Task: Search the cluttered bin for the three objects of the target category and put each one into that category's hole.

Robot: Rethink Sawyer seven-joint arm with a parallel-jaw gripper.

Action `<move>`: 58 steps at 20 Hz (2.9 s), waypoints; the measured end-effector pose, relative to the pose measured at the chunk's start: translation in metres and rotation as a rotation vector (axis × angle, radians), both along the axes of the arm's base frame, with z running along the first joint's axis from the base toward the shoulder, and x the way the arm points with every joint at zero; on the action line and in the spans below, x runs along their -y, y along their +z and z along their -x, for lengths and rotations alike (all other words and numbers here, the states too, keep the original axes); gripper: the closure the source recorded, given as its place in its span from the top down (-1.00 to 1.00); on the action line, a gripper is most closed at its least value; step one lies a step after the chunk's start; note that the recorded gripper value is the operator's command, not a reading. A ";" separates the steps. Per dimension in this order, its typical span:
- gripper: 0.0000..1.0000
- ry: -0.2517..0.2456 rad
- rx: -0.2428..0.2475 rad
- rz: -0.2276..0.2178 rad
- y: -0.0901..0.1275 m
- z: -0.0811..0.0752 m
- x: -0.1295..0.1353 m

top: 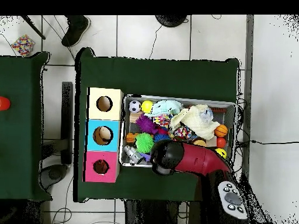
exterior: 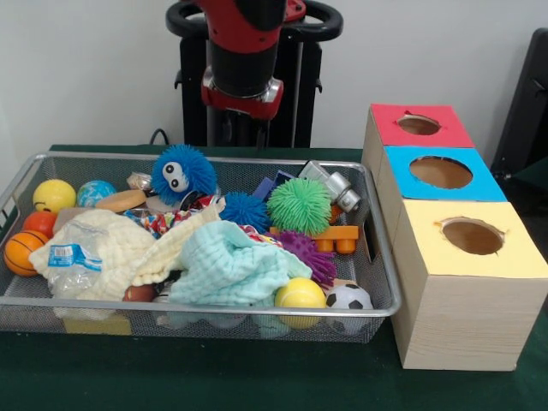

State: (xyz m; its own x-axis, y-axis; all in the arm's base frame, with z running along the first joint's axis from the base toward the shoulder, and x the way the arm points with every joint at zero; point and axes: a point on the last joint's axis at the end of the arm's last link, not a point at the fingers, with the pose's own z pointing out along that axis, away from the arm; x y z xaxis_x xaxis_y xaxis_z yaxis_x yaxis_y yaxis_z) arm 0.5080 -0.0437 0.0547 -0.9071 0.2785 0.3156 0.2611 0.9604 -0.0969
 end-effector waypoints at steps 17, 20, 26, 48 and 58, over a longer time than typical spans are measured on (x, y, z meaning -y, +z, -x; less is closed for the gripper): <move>1.00 0.068 0.021 -0.049 -0.078 -0.003 0.019; 1.00 0.080 0.027 -0.056 -0.083 -0.007 0.019; 1.00 0.117 0.070 -0.045 -0.085 -0.015 0.020; 1.00 0.221 0.177 -0.018 -0.066 -0.038 -0.008; 1.00 0.249 0.256 0.017 -0.020 -0.071 -0.023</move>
